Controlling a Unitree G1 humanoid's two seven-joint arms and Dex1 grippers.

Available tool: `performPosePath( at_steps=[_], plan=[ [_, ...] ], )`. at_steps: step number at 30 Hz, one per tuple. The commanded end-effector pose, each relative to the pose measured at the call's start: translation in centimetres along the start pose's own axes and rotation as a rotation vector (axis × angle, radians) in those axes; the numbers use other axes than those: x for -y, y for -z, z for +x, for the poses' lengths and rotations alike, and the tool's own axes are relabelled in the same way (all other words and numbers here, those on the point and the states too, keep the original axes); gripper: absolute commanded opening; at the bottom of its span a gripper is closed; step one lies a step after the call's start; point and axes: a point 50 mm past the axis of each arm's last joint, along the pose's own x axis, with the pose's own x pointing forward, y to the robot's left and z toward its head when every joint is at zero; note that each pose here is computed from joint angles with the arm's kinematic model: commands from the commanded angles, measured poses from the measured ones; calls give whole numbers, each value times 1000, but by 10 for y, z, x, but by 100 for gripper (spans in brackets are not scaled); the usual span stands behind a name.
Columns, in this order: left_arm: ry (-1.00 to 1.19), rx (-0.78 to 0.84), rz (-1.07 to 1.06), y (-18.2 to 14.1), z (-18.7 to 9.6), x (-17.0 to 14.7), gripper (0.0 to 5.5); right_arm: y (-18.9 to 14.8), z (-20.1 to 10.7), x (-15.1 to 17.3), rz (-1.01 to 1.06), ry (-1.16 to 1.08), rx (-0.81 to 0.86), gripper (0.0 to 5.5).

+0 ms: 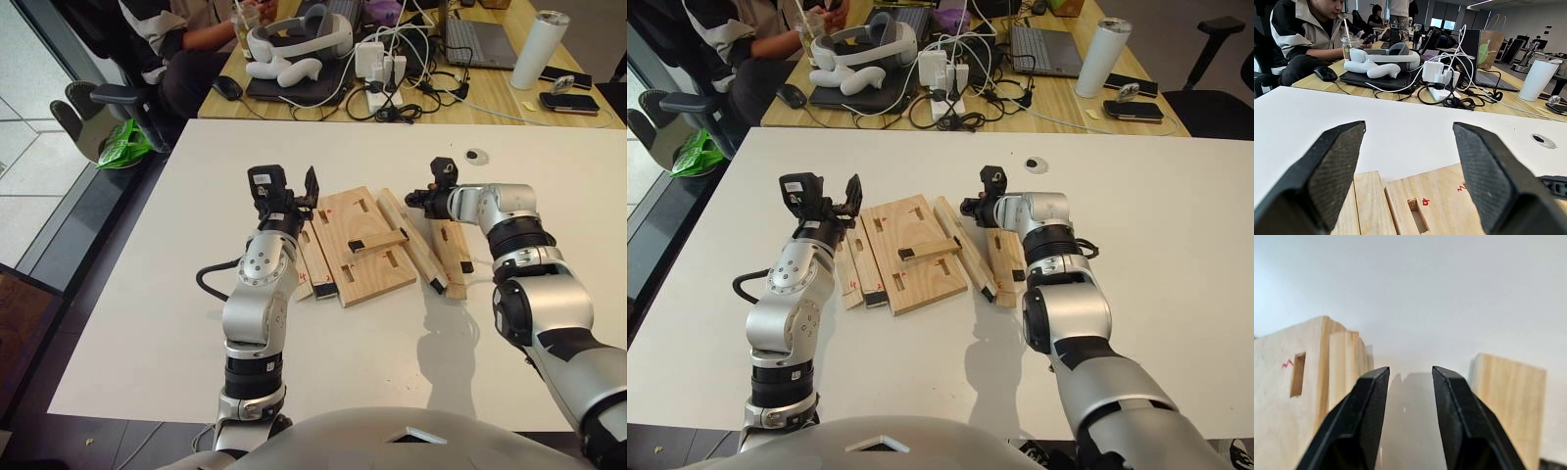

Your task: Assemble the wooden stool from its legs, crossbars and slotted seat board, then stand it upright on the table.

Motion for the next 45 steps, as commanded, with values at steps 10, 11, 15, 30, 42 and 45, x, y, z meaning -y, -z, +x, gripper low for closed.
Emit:
performPosePath(
  at_steps=[10, 11, 15, 30, 42, 45],
  plan=[
    [30, -12, 14, -6, 1, 0, 334, 29, -2, -58, -187, -4, 6, 171],
    [30, -14, 15, -6, 1, 0, 334, 34, -1, -57, -204, 16, -4, 171],
    [37, -18, 16, -6, 0, 2, 334, 37, 2, -56, -271, 47, 13, 171],
    [28, -21, 13, -5, -2, 3, 334, 33, 5, -55, -215, 60, 12, 324],
    [12, -12, 3, -5, -3, 4, 334, 22, 13, -46, -95, 23, -63, 296],
    [5, -10, -1, -5, -3, 4, 334, 15, 15, -44, -86, 13, -66, 248]
  ],
)
